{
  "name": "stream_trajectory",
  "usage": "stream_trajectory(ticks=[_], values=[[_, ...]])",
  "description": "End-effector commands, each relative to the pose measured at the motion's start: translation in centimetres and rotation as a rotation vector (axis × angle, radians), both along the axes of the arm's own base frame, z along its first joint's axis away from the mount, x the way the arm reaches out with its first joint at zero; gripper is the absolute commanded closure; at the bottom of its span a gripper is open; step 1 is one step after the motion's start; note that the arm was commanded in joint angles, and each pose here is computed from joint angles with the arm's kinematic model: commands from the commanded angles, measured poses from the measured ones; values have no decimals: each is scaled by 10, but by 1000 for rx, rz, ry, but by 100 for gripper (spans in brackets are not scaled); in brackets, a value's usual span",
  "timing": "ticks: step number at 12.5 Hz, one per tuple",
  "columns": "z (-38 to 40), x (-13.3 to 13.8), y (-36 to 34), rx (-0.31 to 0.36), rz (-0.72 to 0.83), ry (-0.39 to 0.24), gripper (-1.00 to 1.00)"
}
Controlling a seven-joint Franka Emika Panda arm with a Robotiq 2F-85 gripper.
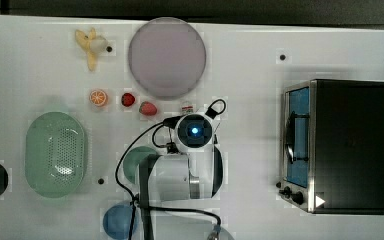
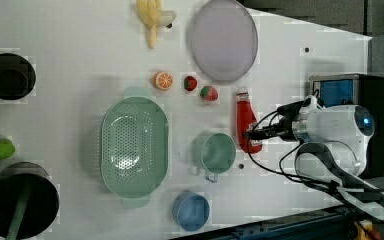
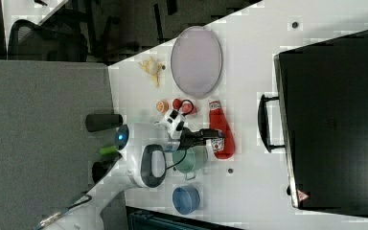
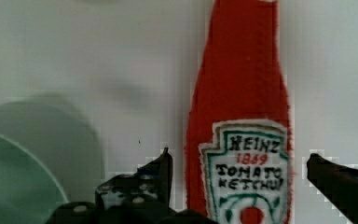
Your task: Pick Ketchup from the table and place it in strainer.
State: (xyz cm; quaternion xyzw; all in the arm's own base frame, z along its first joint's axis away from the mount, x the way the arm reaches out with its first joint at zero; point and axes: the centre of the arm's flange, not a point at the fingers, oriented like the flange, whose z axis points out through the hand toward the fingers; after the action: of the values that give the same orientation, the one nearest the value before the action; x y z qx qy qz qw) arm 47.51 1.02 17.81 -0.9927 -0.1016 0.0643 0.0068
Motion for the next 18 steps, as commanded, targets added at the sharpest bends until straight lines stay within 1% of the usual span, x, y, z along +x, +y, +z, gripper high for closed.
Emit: stream_trajectory(ticks=[1, 4, 5, 7, 8, 9, 11, 12, 13, 18], values=[[7, 11, 0, -3, 42, -65, -100], [-7, 12, 3, 4, 42, -53, -100], [-12, 11, 2, 6, 41, -46, -92], [-16, 13, 1, 8, 36, -65, -43], [-16, 13, 1, 9, 37, -64, -25], [-14, 14, 1, 8, 37, -68, -25], [0, 22, 0, 5, 36, -99, -25], [14, 26, -1, -1, 34, -119, -25], [31, 27, -3, -9, 28, -120, -25], [153, 30, 21, -64, 31, -73, -25]])
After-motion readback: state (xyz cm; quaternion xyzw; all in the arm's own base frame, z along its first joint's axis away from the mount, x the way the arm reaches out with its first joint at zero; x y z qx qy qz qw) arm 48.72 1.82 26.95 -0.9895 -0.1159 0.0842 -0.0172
